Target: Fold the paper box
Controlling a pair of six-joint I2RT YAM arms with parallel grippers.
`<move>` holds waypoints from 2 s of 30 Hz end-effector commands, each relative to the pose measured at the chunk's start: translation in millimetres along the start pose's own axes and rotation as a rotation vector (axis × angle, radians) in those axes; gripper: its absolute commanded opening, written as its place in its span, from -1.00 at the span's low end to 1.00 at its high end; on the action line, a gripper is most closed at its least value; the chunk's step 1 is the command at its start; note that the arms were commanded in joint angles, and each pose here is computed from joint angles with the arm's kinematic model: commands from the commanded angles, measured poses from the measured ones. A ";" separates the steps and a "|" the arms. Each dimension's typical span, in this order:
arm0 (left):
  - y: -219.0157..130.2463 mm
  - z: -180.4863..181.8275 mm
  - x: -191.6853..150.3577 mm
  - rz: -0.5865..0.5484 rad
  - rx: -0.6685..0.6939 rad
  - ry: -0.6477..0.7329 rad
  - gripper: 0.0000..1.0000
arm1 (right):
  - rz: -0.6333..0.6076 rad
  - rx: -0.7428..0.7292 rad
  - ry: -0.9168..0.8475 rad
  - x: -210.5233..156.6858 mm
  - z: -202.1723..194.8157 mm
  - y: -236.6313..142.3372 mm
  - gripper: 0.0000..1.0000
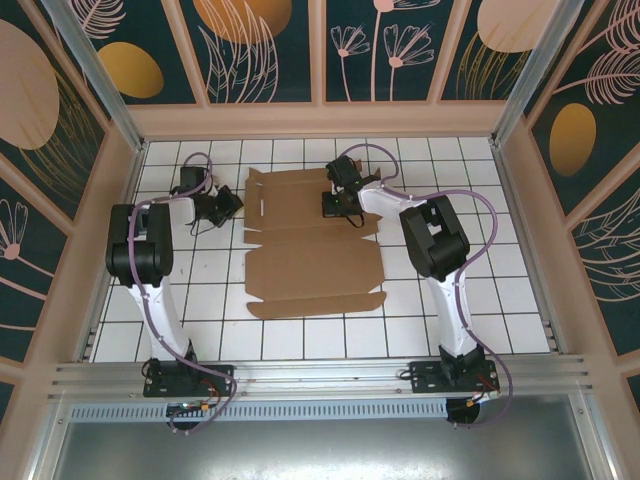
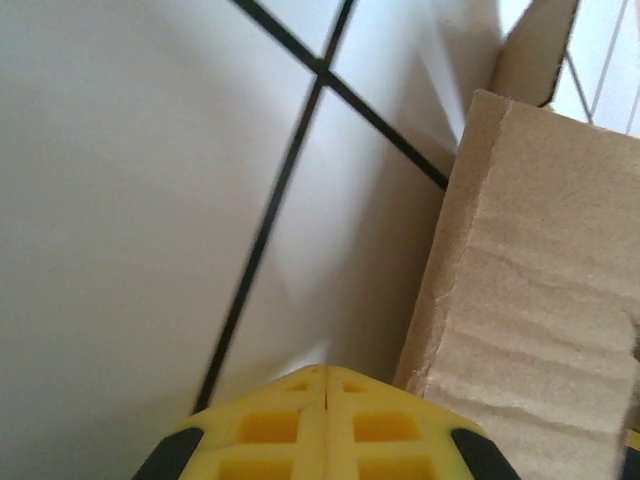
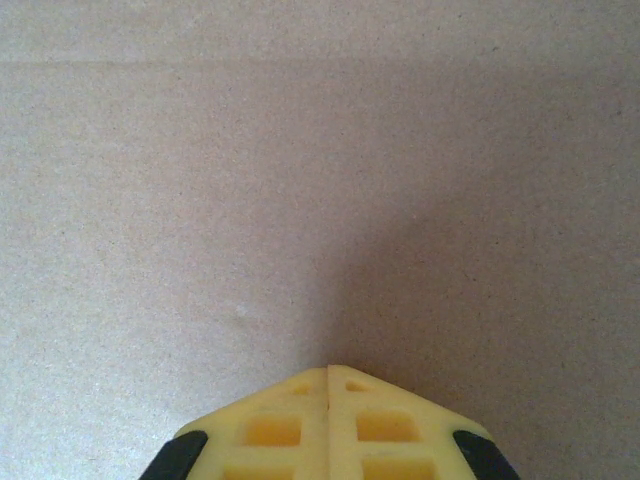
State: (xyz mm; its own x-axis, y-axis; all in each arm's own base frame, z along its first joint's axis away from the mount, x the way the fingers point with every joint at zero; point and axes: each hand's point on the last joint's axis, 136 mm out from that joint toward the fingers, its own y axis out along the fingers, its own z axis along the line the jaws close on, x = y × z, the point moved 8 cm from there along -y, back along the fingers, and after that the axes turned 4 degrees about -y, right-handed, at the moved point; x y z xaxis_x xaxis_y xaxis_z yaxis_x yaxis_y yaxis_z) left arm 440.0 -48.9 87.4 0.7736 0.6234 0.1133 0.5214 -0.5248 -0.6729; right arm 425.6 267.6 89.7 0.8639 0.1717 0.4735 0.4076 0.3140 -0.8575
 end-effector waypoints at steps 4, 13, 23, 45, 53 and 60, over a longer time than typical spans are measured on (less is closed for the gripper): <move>7.6 -54.8 -26.8 0.109 -0.116 0.089 -0.89 | 0.288 -0.084 -0.014 -68.7 -18.7 39.4 -1.00; 45.1 -63.1 -48.9 0.180 -0.080 0.122 -0.87 | 0.292 -0.084 -0.013 -67.5 -18.3 41.3 -1.00; 88.6 -9.2 -63.4 0.237 0.024 0.041 -0.90 | 0.289 -0.089 -0.022 -65.9 -18.3 37.3 -1.00; -36.7 -80.6 -12.6 -0.069 0.136 0.225 -0.03 | 0.268 -0.098 -0.018 -62.6 -17.9 31.9 -1.00; -54.1 -36.3 -0.9 -0.099 0.224 0.177 0.13 | 0.266 -0.095 -0.030 -61.8 -16.4 30.7 -1.00; -44.6 -33.1 0.5 -0.079 0.209 0.179 0.04 | 0.273 -0.095 -0.036 -63.0 -16.9 31.4 -1.00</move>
State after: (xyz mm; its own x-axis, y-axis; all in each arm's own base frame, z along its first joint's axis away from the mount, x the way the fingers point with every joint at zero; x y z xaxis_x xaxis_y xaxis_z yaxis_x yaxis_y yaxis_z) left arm 429.0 -42.5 147.8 0.7757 0.5584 0.2943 0.5313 -0.3260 -0.7819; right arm 426.0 270.2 90.3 0.8585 0.1929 0.4752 0.4049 0.3136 -0.8589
